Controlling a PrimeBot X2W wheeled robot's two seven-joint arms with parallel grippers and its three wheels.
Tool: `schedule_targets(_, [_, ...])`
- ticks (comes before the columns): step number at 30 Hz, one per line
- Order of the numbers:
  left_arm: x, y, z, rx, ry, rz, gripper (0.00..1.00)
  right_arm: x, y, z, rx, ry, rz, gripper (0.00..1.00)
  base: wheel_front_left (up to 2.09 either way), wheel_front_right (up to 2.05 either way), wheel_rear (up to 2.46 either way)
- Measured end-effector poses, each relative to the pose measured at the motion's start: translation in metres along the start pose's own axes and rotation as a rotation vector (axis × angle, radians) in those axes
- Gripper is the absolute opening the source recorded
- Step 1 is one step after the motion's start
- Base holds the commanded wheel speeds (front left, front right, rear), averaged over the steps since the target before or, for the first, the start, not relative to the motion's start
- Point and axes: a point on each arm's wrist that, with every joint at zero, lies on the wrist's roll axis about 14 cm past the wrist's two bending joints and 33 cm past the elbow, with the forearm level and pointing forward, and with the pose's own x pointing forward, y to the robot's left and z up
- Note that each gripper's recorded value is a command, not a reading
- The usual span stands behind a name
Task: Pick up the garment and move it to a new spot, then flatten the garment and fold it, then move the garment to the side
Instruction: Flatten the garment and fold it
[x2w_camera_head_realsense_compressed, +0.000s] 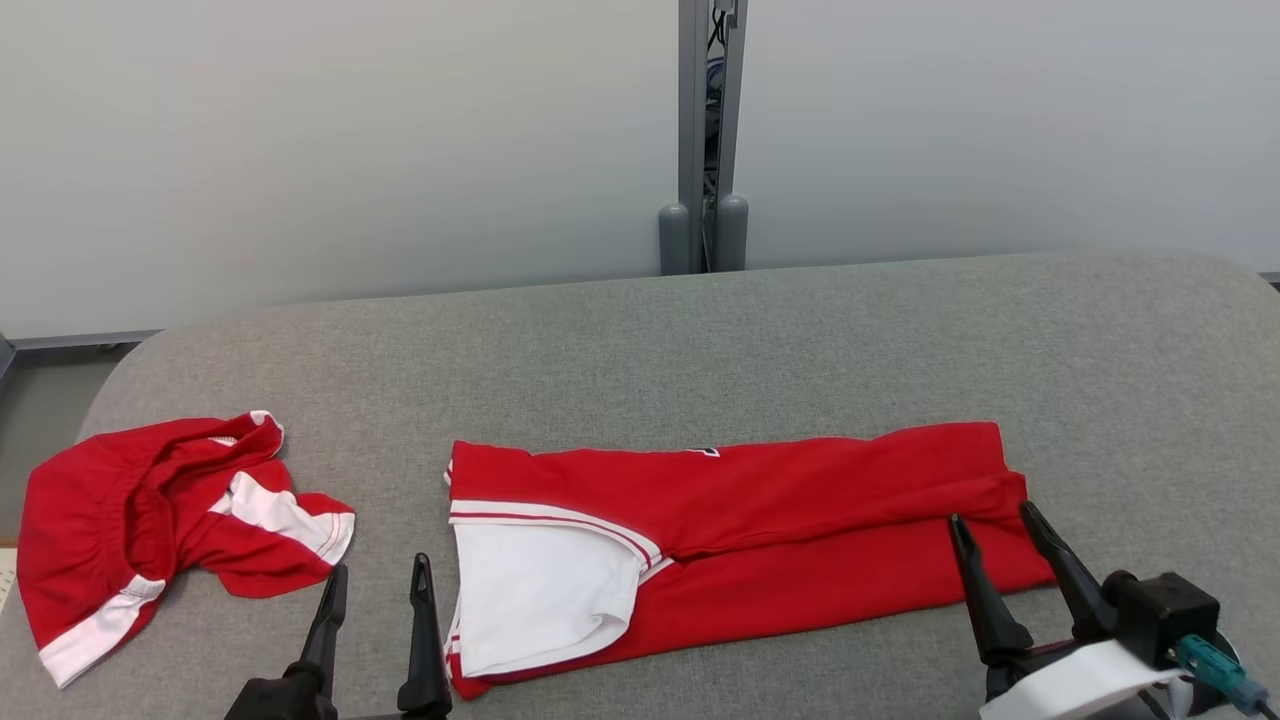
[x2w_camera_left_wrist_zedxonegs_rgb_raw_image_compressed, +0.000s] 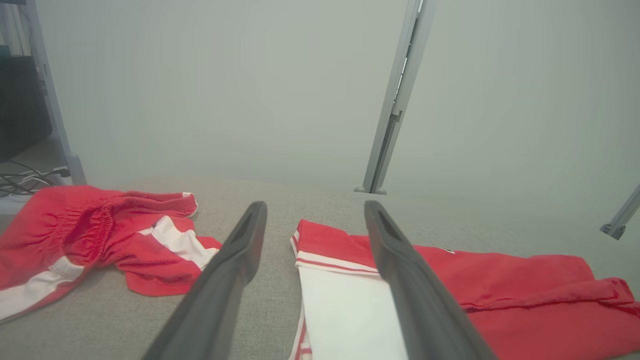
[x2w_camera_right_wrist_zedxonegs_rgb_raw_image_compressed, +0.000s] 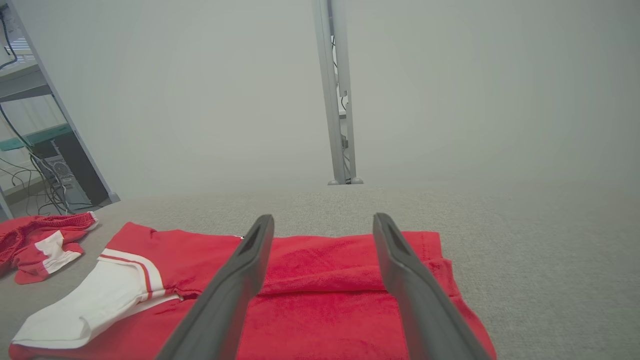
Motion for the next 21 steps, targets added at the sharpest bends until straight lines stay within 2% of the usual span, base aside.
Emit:
schedule_targets(12, [-0.009,0.003,0.006,0.002,-0.038,0.001,1.00,-0.022,-0.006,-0.005,0.012,-0.003,-0.057,1.00,0.00,0.00,0.00])
schedule_targets(21, [-0.007,0.005,0.003,0.026,-0.035,-0.006,1.00,-0.022,-0.010,-0.007,0.024,0.003,-0.075,1.00,0.00,0.00,0.00])
